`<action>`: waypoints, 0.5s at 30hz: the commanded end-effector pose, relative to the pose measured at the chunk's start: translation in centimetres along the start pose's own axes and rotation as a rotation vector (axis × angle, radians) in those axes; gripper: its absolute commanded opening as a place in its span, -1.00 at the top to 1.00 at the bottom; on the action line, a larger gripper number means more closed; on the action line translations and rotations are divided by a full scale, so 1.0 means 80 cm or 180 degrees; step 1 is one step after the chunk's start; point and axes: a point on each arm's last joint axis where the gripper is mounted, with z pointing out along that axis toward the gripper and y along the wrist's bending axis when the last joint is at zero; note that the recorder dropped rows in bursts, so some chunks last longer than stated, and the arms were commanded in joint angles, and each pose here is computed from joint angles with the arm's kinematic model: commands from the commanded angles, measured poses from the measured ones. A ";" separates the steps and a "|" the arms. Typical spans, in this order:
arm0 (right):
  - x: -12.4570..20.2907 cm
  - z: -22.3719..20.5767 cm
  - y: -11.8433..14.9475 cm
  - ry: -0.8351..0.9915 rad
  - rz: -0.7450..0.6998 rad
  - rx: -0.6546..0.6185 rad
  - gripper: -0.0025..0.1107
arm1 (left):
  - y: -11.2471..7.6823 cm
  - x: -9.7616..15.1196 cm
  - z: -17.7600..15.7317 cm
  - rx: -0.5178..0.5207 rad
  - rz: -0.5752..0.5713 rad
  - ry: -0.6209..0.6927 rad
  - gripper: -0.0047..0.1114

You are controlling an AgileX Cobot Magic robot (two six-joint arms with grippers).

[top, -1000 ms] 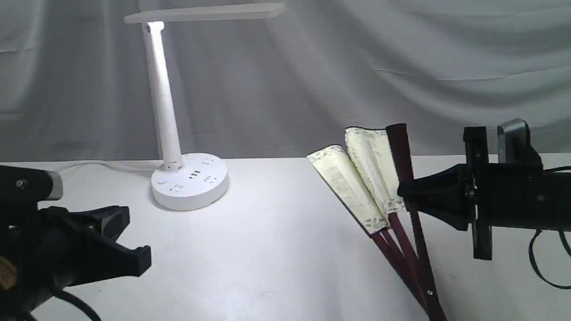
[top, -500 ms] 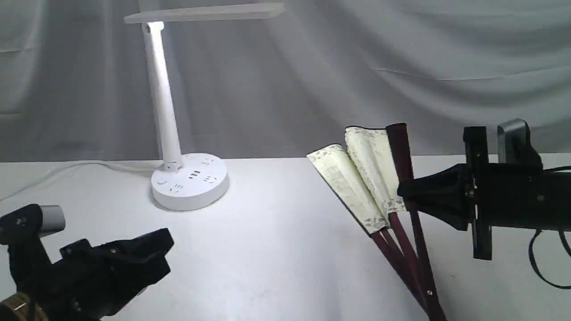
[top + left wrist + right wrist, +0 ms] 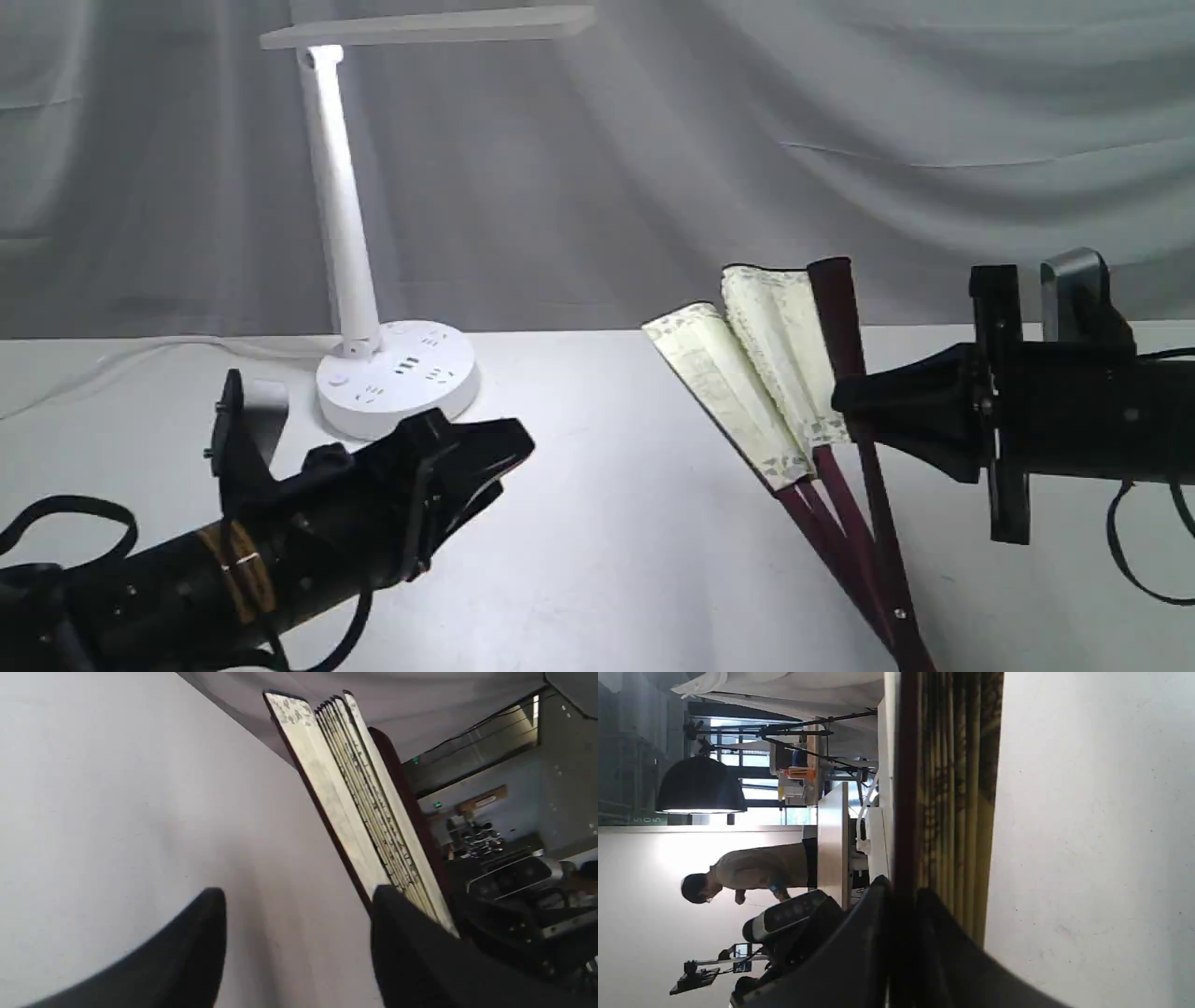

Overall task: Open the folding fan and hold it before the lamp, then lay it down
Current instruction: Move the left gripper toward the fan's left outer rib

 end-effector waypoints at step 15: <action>0.002 -0.001 0.006 -0.0020 -0.0195 -0.0065 0.96 | 0.031 0.014 0.097 0.0577 -0.1546 0.0464 0.09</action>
